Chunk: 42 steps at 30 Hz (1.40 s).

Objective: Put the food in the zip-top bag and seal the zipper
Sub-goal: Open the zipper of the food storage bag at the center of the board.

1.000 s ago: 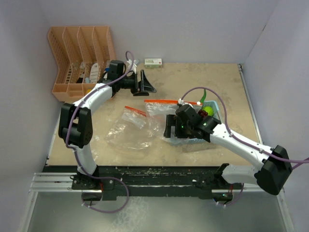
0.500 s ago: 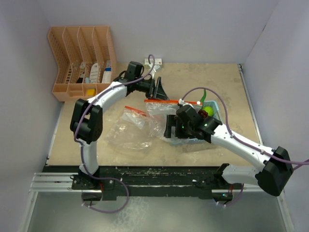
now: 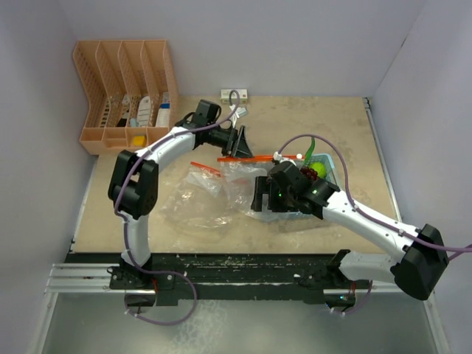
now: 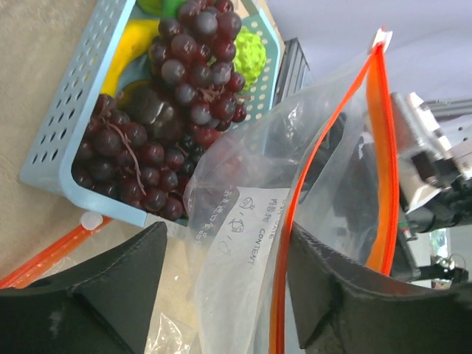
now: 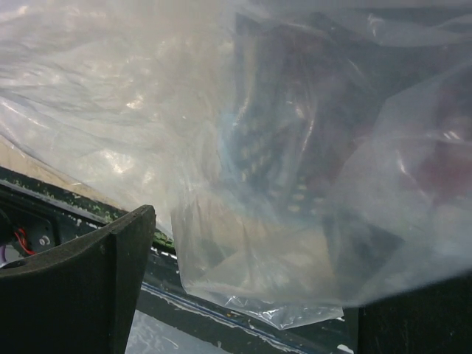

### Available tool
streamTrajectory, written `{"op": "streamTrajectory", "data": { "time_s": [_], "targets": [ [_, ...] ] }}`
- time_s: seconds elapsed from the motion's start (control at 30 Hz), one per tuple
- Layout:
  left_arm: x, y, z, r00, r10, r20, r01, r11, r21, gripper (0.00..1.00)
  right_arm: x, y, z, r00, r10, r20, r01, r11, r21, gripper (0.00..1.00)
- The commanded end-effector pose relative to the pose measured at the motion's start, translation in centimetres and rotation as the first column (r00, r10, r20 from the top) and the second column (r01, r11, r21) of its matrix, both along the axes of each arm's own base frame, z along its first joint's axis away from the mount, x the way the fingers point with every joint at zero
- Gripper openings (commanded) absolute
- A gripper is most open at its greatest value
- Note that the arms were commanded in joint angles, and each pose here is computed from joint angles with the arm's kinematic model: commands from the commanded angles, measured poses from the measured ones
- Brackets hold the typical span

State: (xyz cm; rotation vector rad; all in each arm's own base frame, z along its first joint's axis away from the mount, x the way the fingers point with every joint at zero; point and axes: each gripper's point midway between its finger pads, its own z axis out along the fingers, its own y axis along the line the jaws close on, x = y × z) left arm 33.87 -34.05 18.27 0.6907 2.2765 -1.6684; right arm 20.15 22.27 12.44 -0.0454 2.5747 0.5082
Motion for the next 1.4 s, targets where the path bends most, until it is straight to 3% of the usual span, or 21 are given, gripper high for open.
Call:
{"op": "streamTrajectory", "data": {
  "time_s": [0.0, 0.13, 0.2, 0.27, 0.47, 0.6, 0.77, 0.9, 0.97, 1.07, 1.17, 1.2, 1.37],
  "targets": [
    [-2.3, 0.0, 1.2, 0.996, -0.078, 0.047, 0.079, 0.996, -0.038, 0.61, 0.1, -0.2, 0.4, 1.0, -0.008, 0.021, 0.008, 1.0, -0.003, 0.97],
    [-3.8, -0.1, 2.3, 0.993, -0.106, 0.044, 0.109, 0.991, -0.072, 0.43, 0.3, -0.7, 0.5, 0.999, -0.023, 0.03, 0.024, 0.999, -0.024, 0.98],
    [-4.1, 0.1, 3.3, 0.993, -0.102, 0.068, 0.107, 0.991, -0.078, 0.25, 0.3, -0.7, 0.7, 0.999, -0.027, 0.033, 0.028, 0.999, -0.021, 0.98],
    [-4.1, 0.3, 4.1, 0.992, -0.077, 0.096, 0.084, 0.994, -0.064, 0.0, 0.2, -0.8, 0.9, 0.999, -0.03, 0.033, 0.03, 0.999, -0.019, 0.98],
    [-2.0, 3.0, 5.3, 0.982, 0.078, 0.171, -0.086, 0.996, 0.038, 0.0, 1.0, -1.5, 4.1, 0.993, -0.052, 0.102, 0.054, 0.998, -0.019, 0.99],
    [0.7, 7.4, 7.3, 0.928, 0.264, 0.262, -0.302, 0.947, 0.114, 0.0, 2.3, -2.4, 9.5, 0.97, -0.089, 0.226, 0.091, 0.996, 0.003, 1.0],
    [2.8, 13.9, 11.3, 0.762, 0.446, 0.47, -0.59, 0.778, 0.219, 0.0, 3.3, -4.0, 14.7, 0.922, -0.156, 0.353, 0.15, 0.988, 0.045, 1.0],
    [2.9, 18.9, 15.6, 0.569, 0.509, 0.646, -0.774, 0.597, 0.211, 0.0, 3.8, -3.7, 16.2, 0.911, -0.18, 0.372, 0.162, 0.984, 0.078, 1.0],
    [2.5, 20.8, 16.7, 0.501, 0.514, 0.696, -0.823, 0.531, 0.201, 0.0, 4.1, -3.1, 15.9, 0.917, -0.177, 0.357, 0.16, 0.984, 0.076, 1.0],
    [2.1, 21.8, 14.8, 0.479, 0.509, 0.715, -0.849, 0.476, 0.229, 0.0, 4.6, -2.2, 14.8, 0.929, -0.178, 0.324, 0.166, 0.984, 0.065, 1.0],
    [2.0, 21.9, 10.2, 0.423, 0.507, 0.751, -0.898, 0.344, 0.274, 0.0, 5.3, -1.5, 13.9, 0.93, -0.212, 0.3, 0.199, 0.977, 0.074, 1.0],
    [1.8, 21.5, 8.9, 0.413, 0.526, 0.743, -0.905, 0.33, 0.269, 0.0, 5.7, -1.3, 13.6, 0.927, -0.232, 0.295, 0.217, 0.973, 0.082, 1.0],
    [0.9, 17.5, 5.2, 0.43, 0.665, 0.611, -0.897, 0.393, 0.204, 0.0, 7.4, 1.4, 14.7, 0.915, -0.272, 0.298, 0.219, 0.955, 0.201, 1.0]
  ]
}}
